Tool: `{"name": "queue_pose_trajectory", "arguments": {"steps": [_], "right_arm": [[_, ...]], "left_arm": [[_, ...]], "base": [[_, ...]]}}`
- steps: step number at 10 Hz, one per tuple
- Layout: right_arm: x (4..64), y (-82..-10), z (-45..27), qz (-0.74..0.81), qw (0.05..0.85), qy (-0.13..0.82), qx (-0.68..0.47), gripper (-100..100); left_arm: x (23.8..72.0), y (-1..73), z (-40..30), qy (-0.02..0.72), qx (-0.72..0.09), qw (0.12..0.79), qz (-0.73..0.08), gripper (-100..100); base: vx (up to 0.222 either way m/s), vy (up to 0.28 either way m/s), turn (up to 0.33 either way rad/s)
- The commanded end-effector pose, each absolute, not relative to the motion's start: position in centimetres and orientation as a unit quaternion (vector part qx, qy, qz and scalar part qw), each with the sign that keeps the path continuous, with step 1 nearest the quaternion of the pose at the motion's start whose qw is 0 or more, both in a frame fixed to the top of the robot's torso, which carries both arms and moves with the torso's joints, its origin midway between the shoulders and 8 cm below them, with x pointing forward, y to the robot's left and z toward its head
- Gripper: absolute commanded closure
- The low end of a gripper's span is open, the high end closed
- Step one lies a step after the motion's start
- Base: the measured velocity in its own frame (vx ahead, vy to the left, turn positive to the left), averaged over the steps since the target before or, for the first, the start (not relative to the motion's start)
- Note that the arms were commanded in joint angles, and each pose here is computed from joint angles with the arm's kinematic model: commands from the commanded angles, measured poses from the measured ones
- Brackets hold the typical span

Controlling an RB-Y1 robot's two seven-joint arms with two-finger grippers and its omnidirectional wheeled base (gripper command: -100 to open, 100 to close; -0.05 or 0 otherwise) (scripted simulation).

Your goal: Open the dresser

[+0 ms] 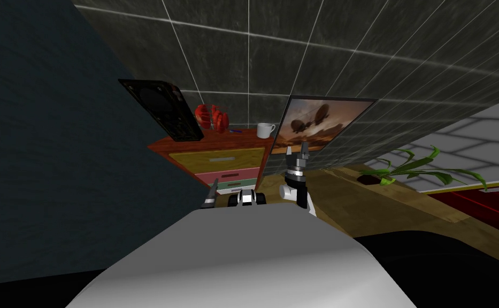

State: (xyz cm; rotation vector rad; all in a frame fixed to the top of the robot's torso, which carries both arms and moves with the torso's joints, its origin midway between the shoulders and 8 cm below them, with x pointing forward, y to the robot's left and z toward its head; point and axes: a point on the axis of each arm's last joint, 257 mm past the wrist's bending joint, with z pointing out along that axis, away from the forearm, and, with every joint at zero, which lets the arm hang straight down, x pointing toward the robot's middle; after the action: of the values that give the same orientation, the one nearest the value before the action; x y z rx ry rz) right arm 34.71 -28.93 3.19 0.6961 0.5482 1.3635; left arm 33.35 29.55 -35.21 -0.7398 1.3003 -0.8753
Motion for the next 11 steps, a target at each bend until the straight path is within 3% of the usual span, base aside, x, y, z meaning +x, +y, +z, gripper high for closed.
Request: {"name": "queue_pose_trajectory", "arguments": {"steps": [1,8,9,11], "right_arm": [[34.7,-28.9,3.2,0.609,0.687,0.245,0.311,0],[34.7,-28.9,3.2,0.609,0.687,0.245,0.311,0],[34.7,-28.9,3.2,0.609,0.687,0.245,0.311,0],[34.7,-28.9,3.2,0.609,0.687,0.245,0.311,0]], "left_arm": [[32.8,28.2,-36.9,0.571,-0.346,0.636,-0.386,-100],[33.4,27.1,-37.3,0.562,-0.367,0.63,-0.392,-100],[32.8,26.6,-37.7,0.562,-0.368,0.628,-0.392,100],[32.7,27.0,-37.3,0.562,-0.367,0.628,-0.393,100]], "base": [[0.057,-0.012,-0.006],[0.033,-0.011,-0.007],[-0.022,0.013,0.026],[-0.062,0.003,0.009]]}}
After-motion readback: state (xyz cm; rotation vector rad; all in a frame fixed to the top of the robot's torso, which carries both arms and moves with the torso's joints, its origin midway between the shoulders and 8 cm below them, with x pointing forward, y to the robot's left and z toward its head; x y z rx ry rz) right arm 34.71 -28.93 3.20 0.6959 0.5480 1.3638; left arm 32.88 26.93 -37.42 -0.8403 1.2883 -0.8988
